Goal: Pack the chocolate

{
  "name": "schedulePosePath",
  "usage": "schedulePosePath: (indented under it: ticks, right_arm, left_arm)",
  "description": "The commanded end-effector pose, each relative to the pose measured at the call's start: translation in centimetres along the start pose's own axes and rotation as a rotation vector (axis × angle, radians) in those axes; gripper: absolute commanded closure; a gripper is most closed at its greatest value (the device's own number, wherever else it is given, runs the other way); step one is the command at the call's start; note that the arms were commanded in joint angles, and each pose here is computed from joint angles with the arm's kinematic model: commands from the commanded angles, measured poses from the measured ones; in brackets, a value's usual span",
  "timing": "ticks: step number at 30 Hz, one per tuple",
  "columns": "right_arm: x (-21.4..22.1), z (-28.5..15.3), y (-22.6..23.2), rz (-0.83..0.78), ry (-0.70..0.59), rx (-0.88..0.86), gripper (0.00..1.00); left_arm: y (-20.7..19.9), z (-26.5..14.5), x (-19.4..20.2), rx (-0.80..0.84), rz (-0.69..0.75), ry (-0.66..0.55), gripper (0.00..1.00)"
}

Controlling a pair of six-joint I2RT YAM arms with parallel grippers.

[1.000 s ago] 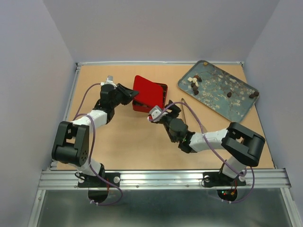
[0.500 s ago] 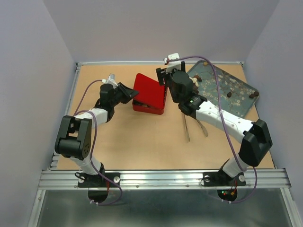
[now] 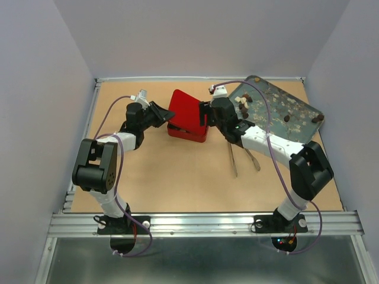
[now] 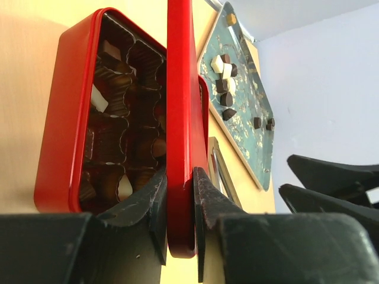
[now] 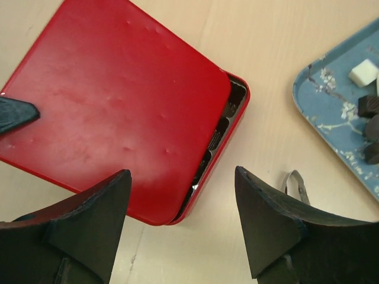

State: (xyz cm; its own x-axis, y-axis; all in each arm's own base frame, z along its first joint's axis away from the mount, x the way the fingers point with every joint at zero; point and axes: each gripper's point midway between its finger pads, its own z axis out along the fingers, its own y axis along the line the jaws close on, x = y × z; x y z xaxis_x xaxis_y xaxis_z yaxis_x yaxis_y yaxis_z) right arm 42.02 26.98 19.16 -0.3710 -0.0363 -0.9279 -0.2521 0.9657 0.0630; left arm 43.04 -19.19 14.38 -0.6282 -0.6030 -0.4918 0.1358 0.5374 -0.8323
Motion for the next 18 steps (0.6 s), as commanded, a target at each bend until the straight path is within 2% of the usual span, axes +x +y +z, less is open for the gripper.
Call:
schedulePosePath:
  ticks: [1, 9, 18]
  right_arm:
    - [-0.2, -0.2, -0.8, 0.15, 0.0, -0.025, 0.24]
    - [1.9, 0.9, -2.1, 0.255, 0.075, -0.059, 0.24]
    - [1.9, 2.3, -1.9, 0.335, 0.096, -0.085, 0.25]
  left_arm:
    - [3.3, -0.4, 1.5, -0.091, 0.145, 0.033, 0.96]
    - [4.2, -0.7, 1.5, -0.128, 0.174, 0.031, 0.94]
    - [5.8, -1.0, 1.0, -0.221, 0.212, 0.024, 0.81]
